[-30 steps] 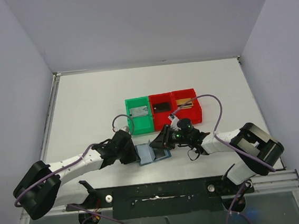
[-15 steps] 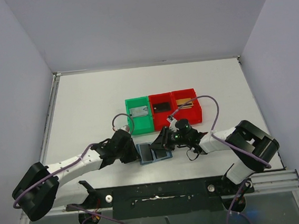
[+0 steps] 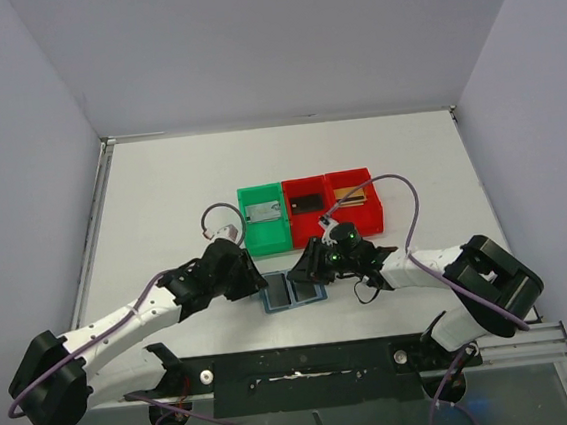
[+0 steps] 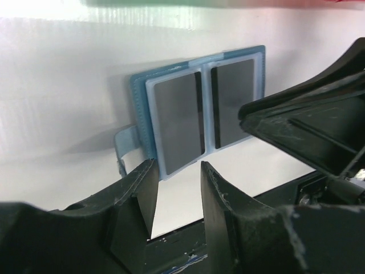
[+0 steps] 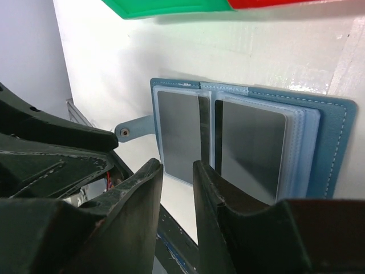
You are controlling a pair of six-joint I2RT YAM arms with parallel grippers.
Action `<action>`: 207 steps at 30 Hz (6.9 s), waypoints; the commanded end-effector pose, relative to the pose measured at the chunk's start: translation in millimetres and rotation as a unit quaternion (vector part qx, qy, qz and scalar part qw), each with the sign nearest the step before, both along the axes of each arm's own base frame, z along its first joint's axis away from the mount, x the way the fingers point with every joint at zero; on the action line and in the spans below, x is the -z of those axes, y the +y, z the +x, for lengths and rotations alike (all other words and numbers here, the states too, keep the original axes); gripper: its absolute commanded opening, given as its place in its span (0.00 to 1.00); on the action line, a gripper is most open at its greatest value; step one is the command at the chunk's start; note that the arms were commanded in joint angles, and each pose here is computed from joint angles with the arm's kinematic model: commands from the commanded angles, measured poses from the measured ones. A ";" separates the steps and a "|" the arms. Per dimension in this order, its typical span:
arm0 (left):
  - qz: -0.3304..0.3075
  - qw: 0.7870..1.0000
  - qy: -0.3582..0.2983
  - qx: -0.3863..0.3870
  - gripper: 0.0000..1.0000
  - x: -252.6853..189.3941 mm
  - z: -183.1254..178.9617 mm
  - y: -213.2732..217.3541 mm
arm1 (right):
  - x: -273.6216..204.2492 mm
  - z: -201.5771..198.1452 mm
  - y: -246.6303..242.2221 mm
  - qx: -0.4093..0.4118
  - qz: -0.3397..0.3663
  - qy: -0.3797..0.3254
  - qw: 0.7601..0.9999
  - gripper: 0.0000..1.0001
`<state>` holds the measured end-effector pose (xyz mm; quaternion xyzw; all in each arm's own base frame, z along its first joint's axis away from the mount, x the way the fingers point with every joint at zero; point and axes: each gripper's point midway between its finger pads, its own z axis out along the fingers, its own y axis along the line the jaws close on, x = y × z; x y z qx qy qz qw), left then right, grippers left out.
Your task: Take the credit cards out of the card holder
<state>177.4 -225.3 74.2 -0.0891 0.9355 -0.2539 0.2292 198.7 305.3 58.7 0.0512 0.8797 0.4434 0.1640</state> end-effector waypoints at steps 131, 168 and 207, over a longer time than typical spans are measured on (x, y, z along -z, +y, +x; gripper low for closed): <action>0.083 0.994 0.065 0.017 0.02 65.8 -7.0 1.4 | 15.6 4.3 9.2 -0.003 -0.110 -0.005 0.994 0.00; 0.048 0.995 0.072 0.056 0.09 68.3 -11.6 -16.0 | 11.8 2.3 10.6 -0.008 -0.087 -0.007 0.996 0.10; 0.035 0.995 0.076 0.061 0.05 67.9 -12.0 -22.6 | 8.6 7.3 -2.4 0.034 -0.038 -0.018 0.999 0.49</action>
